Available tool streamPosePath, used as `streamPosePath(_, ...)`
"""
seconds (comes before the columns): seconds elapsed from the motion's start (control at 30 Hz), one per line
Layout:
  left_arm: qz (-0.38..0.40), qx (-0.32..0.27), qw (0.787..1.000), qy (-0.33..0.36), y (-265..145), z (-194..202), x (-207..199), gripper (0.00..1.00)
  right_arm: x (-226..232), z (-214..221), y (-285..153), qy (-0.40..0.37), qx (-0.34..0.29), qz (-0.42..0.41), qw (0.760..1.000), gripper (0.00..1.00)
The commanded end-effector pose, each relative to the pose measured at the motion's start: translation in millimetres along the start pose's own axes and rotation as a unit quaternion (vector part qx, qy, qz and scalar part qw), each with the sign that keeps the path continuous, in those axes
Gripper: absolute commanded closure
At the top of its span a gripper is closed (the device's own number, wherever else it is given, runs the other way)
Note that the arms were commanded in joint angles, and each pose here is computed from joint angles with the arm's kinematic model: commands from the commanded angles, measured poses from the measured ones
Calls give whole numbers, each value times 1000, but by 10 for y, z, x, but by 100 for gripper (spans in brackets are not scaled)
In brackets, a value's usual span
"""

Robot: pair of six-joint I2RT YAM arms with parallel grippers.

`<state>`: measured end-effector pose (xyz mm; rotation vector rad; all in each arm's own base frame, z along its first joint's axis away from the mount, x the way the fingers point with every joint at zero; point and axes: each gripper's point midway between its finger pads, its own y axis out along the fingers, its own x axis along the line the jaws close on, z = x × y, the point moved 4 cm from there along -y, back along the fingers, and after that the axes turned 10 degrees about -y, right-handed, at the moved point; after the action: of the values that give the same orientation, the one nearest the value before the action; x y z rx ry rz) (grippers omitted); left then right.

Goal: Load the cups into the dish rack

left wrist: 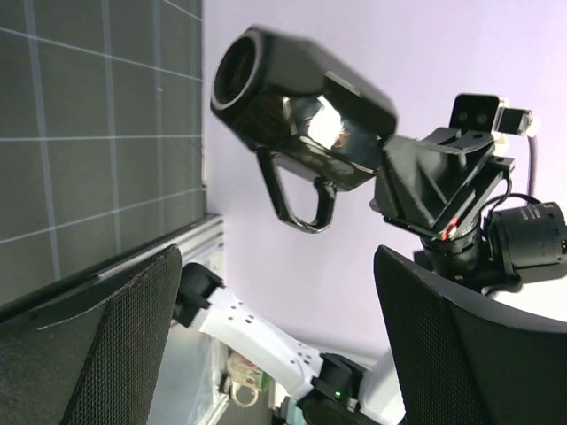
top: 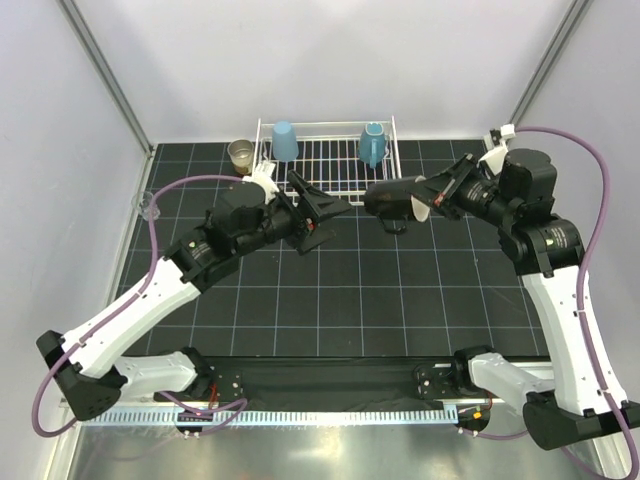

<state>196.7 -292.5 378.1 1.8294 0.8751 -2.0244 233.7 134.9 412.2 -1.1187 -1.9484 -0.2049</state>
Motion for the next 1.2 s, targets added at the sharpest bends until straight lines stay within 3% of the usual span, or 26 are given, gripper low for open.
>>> streamPosePath(0.0, -10, -45, 999, 25, -276, -79, -113, 14, -51, 22, -99, -58, -5, 32, 998, 96)
streamPosePath(0.3, -115, -76, 987, 79, -531, -187, 432, 13, -860, 755, 222, -110, 114, 193, 968, 96)
streamPosePath(0.57, -143, -44, 982, 113, -481, -236, 513, 13, -1442, 1337, 444, -190, 199, 330, 903, 96)
streamPosePath(0.9, -150, -52, 981, 111, -578, -405, 519, 14, -1769, 1795, 531, -204, 260, 400, 855, 96)
streamPosePath(1.17, -154, -56, 981, 104, -589, -429, 539, 14, -2009, 2123, 532, -194, 300, 415, 837, 93)
